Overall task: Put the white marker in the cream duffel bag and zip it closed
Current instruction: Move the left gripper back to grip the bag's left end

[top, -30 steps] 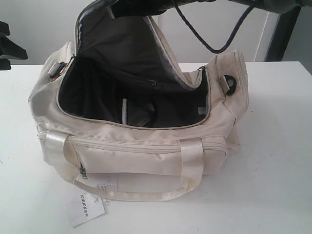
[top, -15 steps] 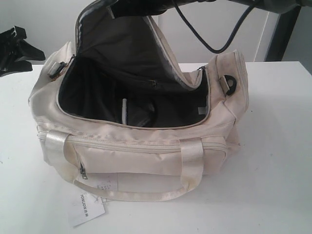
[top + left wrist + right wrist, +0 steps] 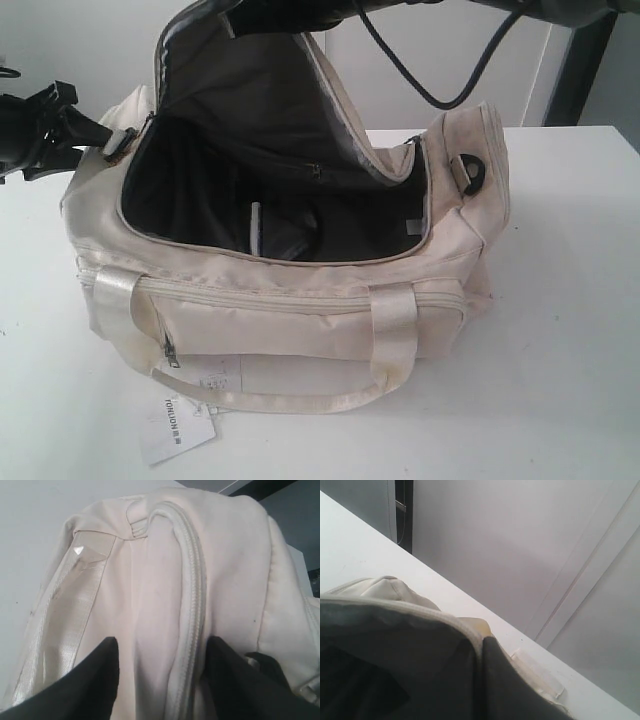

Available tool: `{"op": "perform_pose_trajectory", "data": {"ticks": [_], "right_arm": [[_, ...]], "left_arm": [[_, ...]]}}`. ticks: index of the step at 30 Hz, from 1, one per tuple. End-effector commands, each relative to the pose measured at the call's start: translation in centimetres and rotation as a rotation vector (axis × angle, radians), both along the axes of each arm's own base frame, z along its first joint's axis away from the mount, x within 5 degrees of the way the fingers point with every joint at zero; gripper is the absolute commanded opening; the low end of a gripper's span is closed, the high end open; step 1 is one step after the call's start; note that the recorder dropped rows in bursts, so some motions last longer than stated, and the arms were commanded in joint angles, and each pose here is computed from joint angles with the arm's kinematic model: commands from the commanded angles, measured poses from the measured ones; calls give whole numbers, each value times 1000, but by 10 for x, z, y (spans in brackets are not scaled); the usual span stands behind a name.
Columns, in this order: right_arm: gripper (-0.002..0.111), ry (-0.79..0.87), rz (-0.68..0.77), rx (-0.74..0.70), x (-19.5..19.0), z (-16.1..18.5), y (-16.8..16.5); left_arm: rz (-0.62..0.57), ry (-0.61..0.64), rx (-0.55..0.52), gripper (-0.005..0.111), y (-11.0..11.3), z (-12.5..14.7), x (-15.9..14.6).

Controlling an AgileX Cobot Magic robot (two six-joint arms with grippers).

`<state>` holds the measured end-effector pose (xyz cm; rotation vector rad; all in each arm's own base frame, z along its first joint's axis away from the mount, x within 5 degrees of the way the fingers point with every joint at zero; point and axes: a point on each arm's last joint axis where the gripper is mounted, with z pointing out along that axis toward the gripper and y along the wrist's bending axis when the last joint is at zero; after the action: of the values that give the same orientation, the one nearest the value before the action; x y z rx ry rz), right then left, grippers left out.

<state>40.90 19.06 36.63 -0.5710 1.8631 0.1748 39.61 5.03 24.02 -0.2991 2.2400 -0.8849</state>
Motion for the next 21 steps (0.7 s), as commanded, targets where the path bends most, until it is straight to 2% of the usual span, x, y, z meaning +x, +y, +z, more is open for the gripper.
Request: {"op": "perform_pose_trajectory", "data": {"ticks": [1, 6, 8, 11, 16, 21], "right_arm": [[0, -30, -11, 16, -1, 9, -5], [0, -30, -11, 16, -1, 9, -5], [0, -30, -11, 16, -1, 9, -5], [0, -30, -11, 16, -1, 9, -5], [0, -30, -11, 16, -1, 9, -5], [0, -27, -13, 23, -1, 9, -5]], "left_arm": [[-16, -15, -48, 57, -4, 1, 2], [-33, -65, -73, 56, -6, 5, 4], [-43, -87, -94, 52, -8, 8, 4], [-89, -137, -101, 37, -11, 11, 4], [-101, -147, -90, 0, -11, 11, 4], [-107, -144, -100, 0, -12, 11, 3]]}}
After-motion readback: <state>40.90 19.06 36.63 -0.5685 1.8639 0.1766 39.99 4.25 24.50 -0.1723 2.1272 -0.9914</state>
